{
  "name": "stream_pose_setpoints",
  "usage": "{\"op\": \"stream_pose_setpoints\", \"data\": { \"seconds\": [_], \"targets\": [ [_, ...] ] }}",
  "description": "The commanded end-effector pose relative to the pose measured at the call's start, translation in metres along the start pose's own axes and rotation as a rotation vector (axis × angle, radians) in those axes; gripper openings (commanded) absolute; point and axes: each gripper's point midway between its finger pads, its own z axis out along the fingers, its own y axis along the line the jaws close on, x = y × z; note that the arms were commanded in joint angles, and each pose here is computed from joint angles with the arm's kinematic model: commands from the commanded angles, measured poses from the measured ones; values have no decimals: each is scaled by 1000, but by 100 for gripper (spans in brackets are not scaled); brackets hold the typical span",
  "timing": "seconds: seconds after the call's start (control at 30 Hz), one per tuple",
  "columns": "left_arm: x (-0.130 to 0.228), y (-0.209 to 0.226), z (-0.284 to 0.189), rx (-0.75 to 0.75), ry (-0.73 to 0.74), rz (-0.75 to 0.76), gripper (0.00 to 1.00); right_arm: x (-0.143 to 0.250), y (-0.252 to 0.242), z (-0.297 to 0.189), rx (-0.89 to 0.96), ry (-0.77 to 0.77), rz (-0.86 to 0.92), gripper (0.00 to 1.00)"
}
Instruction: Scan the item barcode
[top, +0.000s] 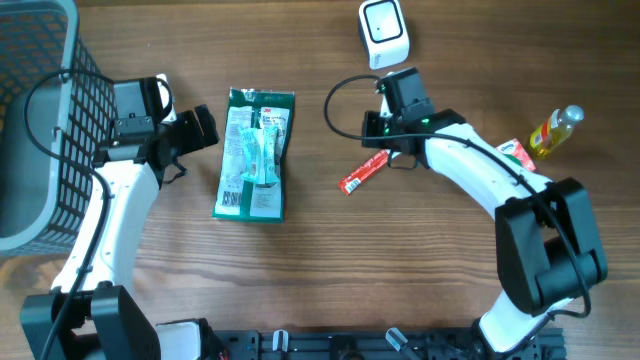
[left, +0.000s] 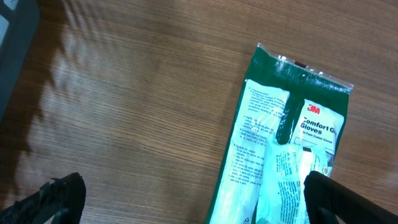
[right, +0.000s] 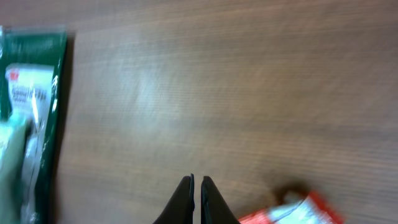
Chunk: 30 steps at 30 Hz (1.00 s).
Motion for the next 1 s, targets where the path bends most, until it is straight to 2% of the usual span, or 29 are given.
{"op": "stream_pose_setpoints", "data": {
  "seconds": [0.0,0.13,0.3,0.4,0.5,0.6,0.8,0.87,0.9,0.93,0.97],
  "targets": [
    [-4,-1,-2,11,-10,12,100,10,-33,32,157,5,-20,9],
    [-4,-1,-2,11,-10,12,100,22,-53,35,228,53,-8,8],
    [-4,-1,-2,11,-10,12,100,54,-77,4,316,231,22,11],
    [-4,-1,-2,11,-10,12,100,75,-74,-24,311,343,29,13],
    [-4,-1,-2,11,-10,11,100,97,-58,-40,204,463,-41,17],
    [-4,-1,-2,11,-10,12,100,104,-60,-45,198,501,-67,19],
    [-4,-1,-2,11,-10,12,100,94,-79,-47,156,497,-109,25],
    [-16,-15,-3,85,-55,7,100,91,-80,-48,80,499,-81,38],
    [-16,-29,-5,174,-43,-78,100,87,-82,-48,67,487,-86,39],
    [-6,-49,-9,292,37,-256,100,84,-84,-47,64,473,-79,42],
    [12,-77,-19,438,156,-315,100,83,-81,-46,34,471,-85,52]
  ]
}}
